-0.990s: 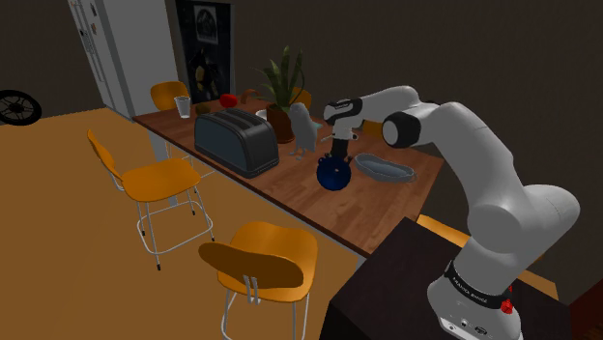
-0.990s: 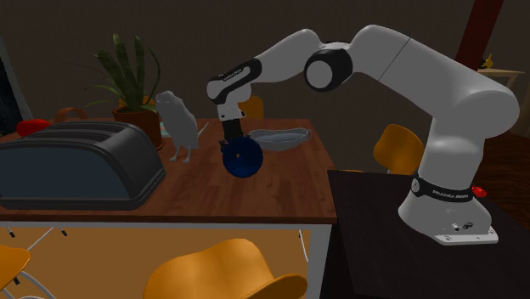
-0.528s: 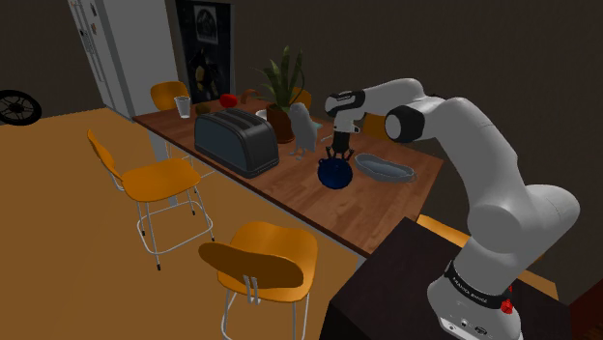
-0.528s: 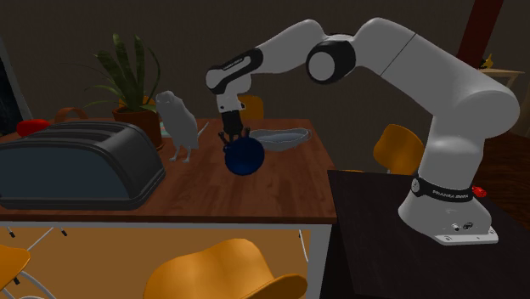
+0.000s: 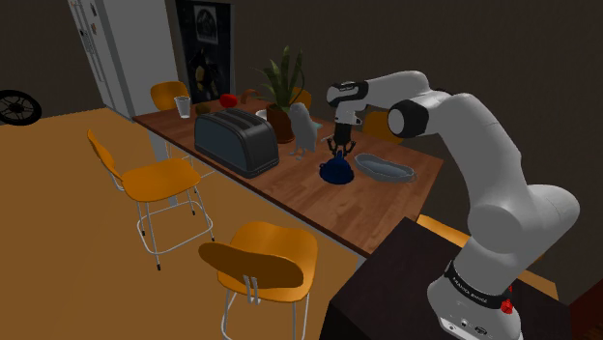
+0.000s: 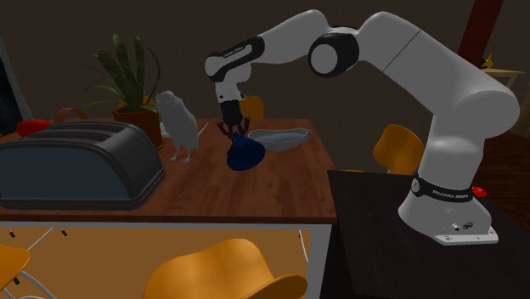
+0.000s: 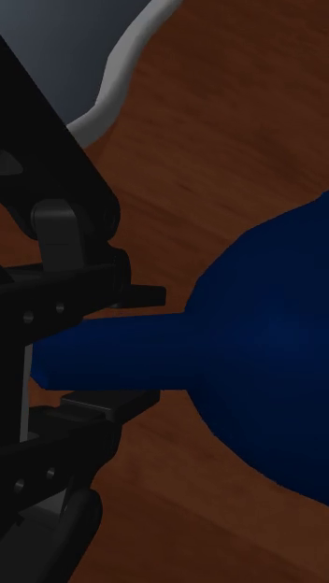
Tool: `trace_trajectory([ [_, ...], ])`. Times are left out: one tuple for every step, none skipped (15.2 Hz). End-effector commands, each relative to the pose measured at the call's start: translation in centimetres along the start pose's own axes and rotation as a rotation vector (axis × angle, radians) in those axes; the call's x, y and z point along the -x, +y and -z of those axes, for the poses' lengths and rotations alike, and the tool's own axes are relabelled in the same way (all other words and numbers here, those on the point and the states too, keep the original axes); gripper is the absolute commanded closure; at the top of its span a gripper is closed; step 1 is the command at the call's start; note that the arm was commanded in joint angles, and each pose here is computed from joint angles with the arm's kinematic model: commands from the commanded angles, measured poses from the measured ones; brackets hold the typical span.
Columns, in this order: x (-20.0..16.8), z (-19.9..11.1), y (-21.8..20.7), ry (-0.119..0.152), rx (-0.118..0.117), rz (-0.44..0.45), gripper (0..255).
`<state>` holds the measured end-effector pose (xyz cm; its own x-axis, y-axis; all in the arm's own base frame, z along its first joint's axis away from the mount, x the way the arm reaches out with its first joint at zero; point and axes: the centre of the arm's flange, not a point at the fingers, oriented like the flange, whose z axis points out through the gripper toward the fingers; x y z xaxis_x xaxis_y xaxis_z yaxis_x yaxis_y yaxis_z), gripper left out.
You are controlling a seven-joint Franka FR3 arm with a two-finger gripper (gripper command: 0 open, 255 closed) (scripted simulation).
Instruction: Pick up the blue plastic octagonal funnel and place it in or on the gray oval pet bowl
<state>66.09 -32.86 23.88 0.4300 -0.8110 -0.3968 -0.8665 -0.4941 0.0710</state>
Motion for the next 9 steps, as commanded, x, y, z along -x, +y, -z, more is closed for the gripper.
trace_trajectory([
  [0.5,1.0,0.1,0.000,0.000,0.000,255],
  [0.7,1.5,0.1,0.000,0.000,0.000,255],
  [0.9,2.0,0.2,0.000,0.000,0.000,255],
  [1.1,2.4,0.2,0.000,0.000,0.000,255],
  [1.3,2.9,0.2,0.000,0.000,0.000,255],
  [1.5,3.4,0.3,0.000,0.000,0.000,255],
  [1.7,3.9,0.3,0.000,0.000,0.000,255],
  [1.9,4.4,0.4,0.000,0.000,0.000,255],
  [2.1,4.9,0.4,0.000,0.000,0.000,255],
])
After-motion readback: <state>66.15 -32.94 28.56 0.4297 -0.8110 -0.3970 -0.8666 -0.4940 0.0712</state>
